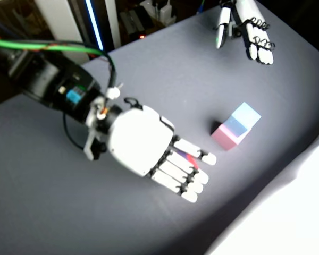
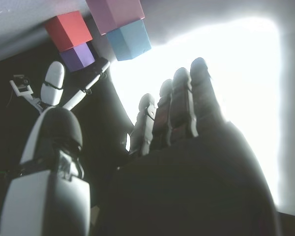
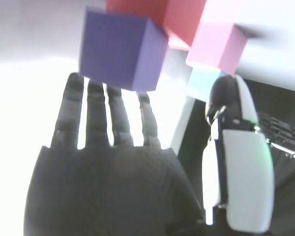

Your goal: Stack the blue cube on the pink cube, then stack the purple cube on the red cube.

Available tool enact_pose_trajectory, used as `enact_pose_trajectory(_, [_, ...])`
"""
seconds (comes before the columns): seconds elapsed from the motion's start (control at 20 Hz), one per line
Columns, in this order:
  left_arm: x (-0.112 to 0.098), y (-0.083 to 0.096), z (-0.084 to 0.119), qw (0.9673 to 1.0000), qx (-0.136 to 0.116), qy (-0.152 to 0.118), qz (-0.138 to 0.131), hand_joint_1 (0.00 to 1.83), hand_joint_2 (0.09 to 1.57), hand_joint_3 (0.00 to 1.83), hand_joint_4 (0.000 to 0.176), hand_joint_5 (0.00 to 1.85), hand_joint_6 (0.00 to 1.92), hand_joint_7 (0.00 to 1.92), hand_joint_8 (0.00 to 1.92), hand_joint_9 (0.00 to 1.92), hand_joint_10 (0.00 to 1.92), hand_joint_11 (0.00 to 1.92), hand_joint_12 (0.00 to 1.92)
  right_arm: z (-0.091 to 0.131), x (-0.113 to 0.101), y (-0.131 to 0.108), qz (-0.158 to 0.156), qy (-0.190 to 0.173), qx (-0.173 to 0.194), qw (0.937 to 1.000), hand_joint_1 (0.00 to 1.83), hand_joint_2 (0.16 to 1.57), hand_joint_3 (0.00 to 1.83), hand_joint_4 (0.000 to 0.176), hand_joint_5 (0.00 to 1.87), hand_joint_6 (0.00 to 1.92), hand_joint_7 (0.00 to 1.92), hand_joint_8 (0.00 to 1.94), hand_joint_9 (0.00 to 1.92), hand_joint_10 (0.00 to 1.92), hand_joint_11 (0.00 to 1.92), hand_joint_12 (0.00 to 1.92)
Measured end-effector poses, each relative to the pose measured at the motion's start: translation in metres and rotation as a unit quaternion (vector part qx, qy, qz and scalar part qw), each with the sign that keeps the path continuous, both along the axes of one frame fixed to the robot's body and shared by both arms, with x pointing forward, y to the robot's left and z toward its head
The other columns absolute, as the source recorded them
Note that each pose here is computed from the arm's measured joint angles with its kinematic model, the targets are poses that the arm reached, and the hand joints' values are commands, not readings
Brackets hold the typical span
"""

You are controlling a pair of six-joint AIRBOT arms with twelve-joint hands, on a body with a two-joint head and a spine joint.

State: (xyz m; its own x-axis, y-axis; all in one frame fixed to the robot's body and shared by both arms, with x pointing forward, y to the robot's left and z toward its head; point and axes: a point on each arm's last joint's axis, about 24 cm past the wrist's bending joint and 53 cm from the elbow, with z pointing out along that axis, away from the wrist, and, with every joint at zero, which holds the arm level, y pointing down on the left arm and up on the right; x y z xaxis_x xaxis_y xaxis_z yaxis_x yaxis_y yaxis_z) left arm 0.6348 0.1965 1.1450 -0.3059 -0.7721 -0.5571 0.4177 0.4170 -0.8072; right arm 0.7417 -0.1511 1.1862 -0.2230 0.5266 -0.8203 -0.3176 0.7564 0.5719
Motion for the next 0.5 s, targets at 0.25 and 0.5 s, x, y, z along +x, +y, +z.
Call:
enact_pose_trajectory(0.25, [-0.004,0.000,-0.001,1.0000,-0.005,0.001,0.000,0.43,1.30,0.00,0.134,0.00,0.00,0.00,0.00,0.00,0.00,0.00,0.00,0.047,-0.038,-0.008,0.010,-0.089,0.002,0.9960,0.48,1.16,0.00,0.158,0.00,0.00,0.00,0.00,0.00,0.00,0.00,0.00])
enact_pose_trajectory(0.5, [-0.011,0.005,0.003,0.9996,-0.027,-0.006,0.011,0.47,1.29,0.00,0.140,0.00,0.00,0.00,0.00,0.00,0.00,0.00,0.00,0.046,-0.086,-0.022,0.029,-0.113,0.032,0.9927,0.43,1.25,0.03,0.151,0.00,0.00,0.00,0.00,0.00,0.00,0.00,0.00])
